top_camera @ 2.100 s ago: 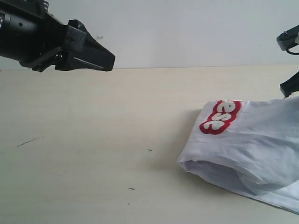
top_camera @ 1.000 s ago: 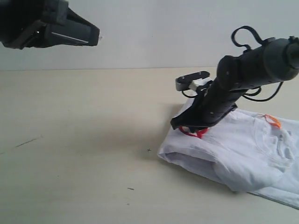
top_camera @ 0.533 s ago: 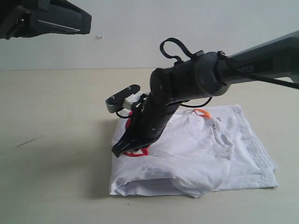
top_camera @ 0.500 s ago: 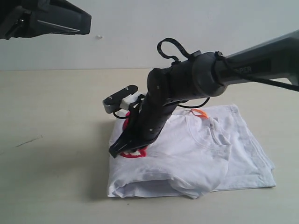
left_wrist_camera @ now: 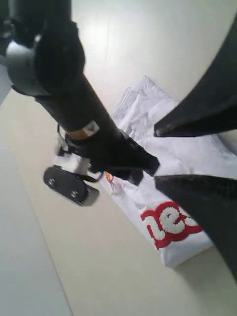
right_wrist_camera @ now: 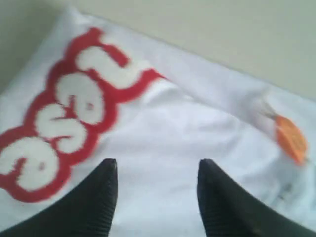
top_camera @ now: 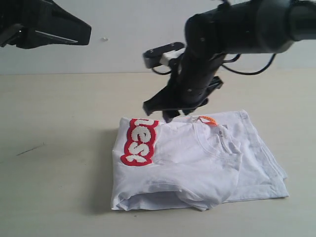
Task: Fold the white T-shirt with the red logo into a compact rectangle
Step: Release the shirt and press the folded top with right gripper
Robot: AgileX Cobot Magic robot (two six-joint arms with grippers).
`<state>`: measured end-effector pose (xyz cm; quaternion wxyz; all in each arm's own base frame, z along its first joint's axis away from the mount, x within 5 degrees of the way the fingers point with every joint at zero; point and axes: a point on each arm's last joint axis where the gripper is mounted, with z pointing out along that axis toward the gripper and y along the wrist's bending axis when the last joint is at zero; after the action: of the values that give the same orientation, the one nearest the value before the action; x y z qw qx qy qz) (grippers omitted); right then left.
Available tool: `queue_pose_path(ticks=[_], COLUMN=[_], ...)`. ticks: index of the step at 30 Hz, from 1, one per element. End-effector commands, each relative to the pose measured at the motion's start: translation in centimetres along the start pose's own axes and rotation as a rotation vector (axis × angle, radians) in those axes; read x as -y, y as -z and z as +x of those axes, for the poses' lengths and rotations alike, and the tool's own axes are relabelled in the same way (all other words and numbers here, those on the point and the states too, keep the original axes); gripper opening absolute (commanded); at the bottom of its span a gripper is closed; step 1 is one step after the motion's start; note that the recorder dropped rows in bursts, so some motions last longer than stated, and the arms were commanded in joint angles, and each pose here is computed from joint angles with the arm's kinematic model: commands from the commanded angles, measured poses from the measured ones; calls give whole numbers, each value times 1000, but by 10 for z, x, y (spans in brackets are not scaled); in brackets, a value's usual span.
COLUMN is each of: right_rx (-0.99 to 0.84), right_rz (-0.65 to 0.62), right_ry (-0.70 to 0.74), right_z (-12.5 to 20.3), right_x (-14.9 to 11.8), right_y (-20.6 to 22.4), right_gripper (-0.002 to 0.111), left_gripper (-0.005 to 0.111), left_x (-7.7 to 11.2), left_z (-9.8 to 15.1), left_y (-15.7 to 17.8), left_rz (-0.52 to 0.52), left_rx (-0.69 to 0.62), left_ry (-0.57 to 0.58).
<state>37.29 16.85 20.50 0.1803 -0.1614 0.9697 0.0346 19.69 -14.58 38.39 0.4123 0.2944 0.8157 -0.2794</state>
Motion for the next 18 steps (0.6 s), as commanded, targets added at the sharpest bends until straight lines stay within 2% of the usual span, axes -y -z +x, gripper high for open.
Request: queue_pose_path(ticks=[1,6,9,14,18], right_rx=[-61,-116,-121,-105,-153], right_rz=[61,95,63,-75,-95], right_ry=[-114,-213,-249,-302,-293], right_z=[20,47,61,69,74], right_x=[49,88,102,101,100], right_y=[12,0,-9,-17,-31], right_gripper=[52,52,52,52,52], left_gripper=[28,28,28,28,28], left_x=[0,0,-1,-1,-1], left_z=[1,3,5,5,5], left_y=[2,1,0,-1,-1], left_rz=[-2,1,-2,-5,-5], left_rx=[-2,-15,-15,-14,-14], left_ry=[8,10,13,14,14])
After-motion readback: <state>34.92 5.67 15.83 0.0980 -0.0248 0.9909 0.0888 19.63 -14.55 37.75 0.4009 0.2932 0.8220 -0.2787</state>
